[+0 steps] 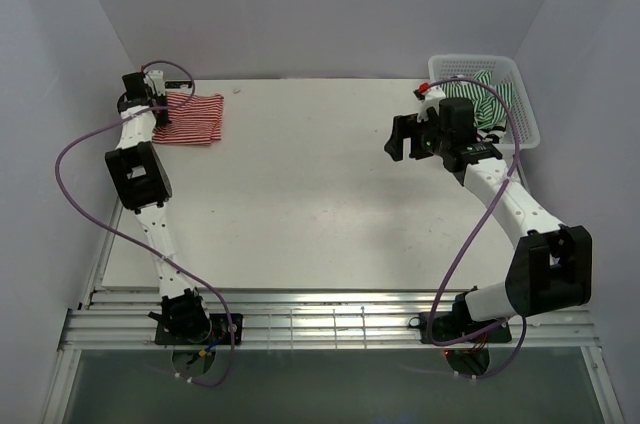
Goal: Fold and stack the tank tops
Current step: Neatly place the folded tank top to the corner
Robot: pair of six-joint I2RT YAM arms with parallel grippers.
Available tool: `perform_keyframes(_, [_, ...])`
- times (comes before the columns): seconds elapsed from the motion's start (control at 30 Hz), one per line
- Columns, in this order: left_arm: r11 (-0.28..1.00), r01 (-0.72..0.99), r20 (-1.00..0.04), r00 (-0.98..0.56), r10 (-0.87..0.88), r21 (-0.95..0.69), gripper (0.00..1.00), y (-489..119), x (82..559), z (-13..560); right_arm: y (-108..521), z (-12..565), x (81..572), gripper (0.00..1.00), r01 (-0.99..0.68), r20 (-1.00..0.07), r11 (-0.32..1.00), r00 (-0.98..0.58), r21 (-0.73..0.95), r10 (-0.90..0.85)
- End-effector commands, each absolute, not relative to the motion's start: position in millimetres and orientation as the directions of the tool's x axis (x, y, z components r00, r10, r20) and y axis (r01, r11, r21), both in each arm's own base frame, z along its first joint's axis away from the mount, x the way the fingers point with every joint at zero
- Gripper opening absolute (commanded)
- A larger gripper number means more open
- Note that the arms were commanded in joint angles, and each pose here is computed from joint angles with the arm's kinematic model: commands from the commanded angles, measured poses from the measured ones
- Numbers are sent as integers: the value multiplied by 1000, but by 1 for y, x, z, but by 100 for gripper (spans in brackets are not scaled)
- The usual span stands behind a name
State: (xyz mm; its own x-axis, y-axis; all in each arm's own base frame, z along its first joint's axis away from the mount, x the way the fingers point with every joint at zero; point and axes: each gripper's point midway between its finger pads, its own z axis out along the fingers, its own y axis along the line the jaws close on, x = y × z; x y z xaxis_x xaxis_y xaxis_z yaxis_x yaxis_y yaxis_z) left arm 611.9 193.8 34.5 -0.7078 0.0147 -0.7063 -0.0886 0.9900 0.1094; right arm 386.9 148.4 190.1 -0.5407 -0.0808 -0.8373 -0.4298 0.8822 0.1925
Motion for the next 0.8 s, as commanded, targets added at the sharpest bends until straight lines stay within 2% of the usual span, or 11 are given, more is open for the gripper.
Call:
perform_keyframes(0.0, [992, -72, -757, -652, 29, 100, 0, 197, 628, 53, 144, 201, 398, 90, -422, -860, 893, -503, 158, -85])
perform_keyframes(0.1, [990, -104, -777, -630, 7, 93, 4, 200, 634, 63, 140, 204, 402, 90, -400, -863, 903, -501, 157, -71])
perform_keyframes(0.13, [988, -124, -781, -624, -6, 91, 10, 203, 634, 68, 138, 204, 404, 90, -384, -862, 910, -502, 153, -67])
perform_keyframes(0.17, [986, -136, -789, -615, -6, 99, 26, 204, 633, 79, 135, 206, 405, 90, -365, -862, 917, -504, 159, -51])
perform_keyframes(0.23, [979, -169, -796, -605, -12, 114, 41, 209, 629, 92, 129, 212, 410, 90, -331, -866, 930, -499, 160, -28])
perform_keyframes(0.27, [973, -188, -792, -610, -8, 135, 85, 214, 625, 96, 123, 213, 411, 90, -305, -862, 938, -508, 167, -11])
perform_keyframes(0.3, [971, -189, -797, -604, 1, 145, 98, 213, 621, 109, 118, 215, 413, 90, -278, -858, 944, -513, 177, 10])
perform_keyframes(0.43, [961, -247, -844, -536, -28, 125, 98, 213, 613, 172, 70, 240, 430, 90, -66, -874, 990, -480, 121, 75])
perform_keyframes(0.53, [984, -175, -911, -405, -80, -9, 98, 182, 610, 249, 32, 250, 440, 90, 81, -867, 991, -479, 111, 136])
perform_keyframes(0.6, [992, -106, -930, -351, -108, -75, 98, 159, 604, 285, 17, 244, 449, 90, 125, -857, 986, -490, 115, 162])
perform_keyframes(0.77, [977, -94, -957, -201, -209, -194, 98, 131, 561, 381, -42, 234, 486, 90, 264, -845, 962, -498, 67, 196])
